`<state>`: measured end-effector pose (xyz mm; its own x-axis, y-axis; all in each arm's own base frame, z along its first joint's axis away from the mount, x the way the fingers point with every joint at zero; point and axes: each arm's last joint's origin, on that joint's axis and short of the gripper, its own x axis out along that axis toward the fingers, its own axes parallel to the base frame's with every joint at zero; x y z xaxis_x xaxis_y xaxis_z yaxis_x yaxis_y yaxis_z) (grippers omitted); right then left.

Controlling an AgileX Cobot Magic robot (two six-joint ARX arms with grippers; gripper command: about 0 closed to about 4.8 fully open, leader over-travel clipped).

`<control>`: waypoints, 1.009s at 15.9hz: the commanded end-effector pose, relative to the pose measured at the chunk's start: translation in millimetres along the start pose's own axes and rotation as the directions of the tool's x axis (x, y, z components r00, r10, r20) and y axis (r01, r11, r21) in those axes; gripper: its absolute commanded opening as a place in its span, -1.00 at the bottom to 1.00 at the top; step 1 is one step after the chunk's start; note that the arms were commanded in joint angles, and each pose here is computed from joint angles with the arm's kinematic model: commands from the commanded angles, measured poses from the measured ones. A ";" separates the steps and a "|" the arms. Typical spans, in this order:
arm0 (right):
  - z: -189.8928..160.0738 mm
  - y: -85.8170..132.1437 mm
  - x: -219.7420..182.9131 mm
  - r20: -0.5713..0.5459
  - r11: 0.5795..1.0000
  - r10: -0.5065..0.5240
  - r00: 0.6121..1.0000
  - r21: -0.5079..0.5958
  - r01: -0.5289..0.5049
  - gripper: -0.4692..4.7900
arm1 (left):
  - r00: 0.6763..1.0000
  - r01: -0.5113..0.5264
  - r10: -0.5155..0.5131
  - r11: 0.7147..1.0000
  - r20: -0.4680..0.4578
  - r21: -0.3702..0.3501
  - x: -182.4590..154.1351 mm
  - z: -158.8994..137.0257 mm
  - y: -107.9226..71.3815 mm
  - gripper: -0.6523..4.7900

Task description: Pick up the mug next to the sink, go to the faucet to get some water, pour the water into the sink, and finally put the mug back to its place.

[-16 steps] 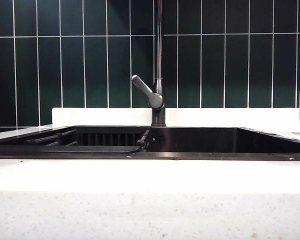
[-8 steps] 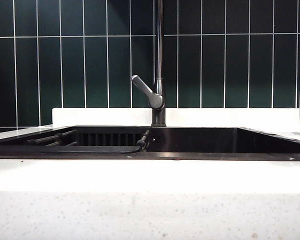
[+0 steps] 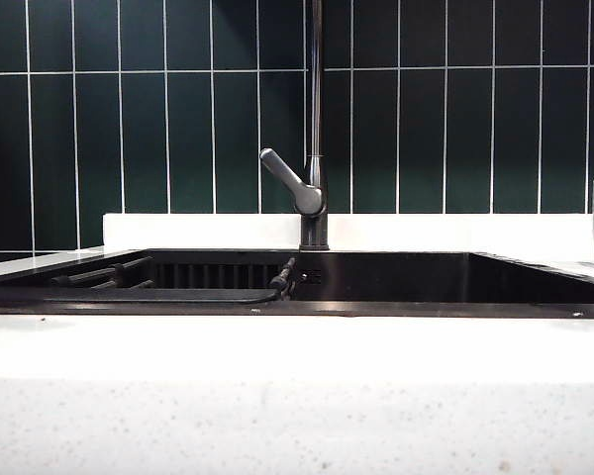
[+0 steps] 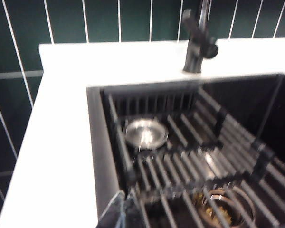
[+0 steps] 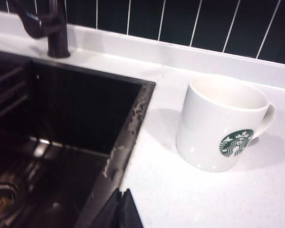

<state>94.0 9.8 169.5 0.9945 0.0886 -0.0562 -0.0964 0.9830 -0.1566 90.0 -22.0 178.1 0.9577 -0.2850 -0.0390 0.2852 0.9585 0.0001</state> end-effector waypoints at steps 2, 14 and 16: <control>-0.2 0.0 -0.6 -0.012 0.999 0.000 1.000 -0.032 -0.001 -0.83 | 0.993 -0.115 0.114 0.993 0.015 0.041 5.3 -14.8 3.6 -0.78; -8.6 1.3 -0.7 -0.091 0.999 0.013 0.996 -0.031 -0.016 -0.82 | 0.993 -0.106 0.110 0.988 -0.031 0.111 5.3 -19.3 3.5 -0.77; -8.6 1.3 -0.7 -0.091 0.999 0.013 0.996 -0.031 -0.016 -0.83 | 0.993 -0.105 0.110 0.988 -0.031 0.111 5.3 -19.3 3.5 -0.77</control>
<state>93.0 9.7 158.6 0.9826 0.0869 -0.1642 -0.1171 0.9758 -0.1845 95.5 -19.9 157.1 0.9818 -0.1743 -0.0760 0.1821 0.9769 0.1115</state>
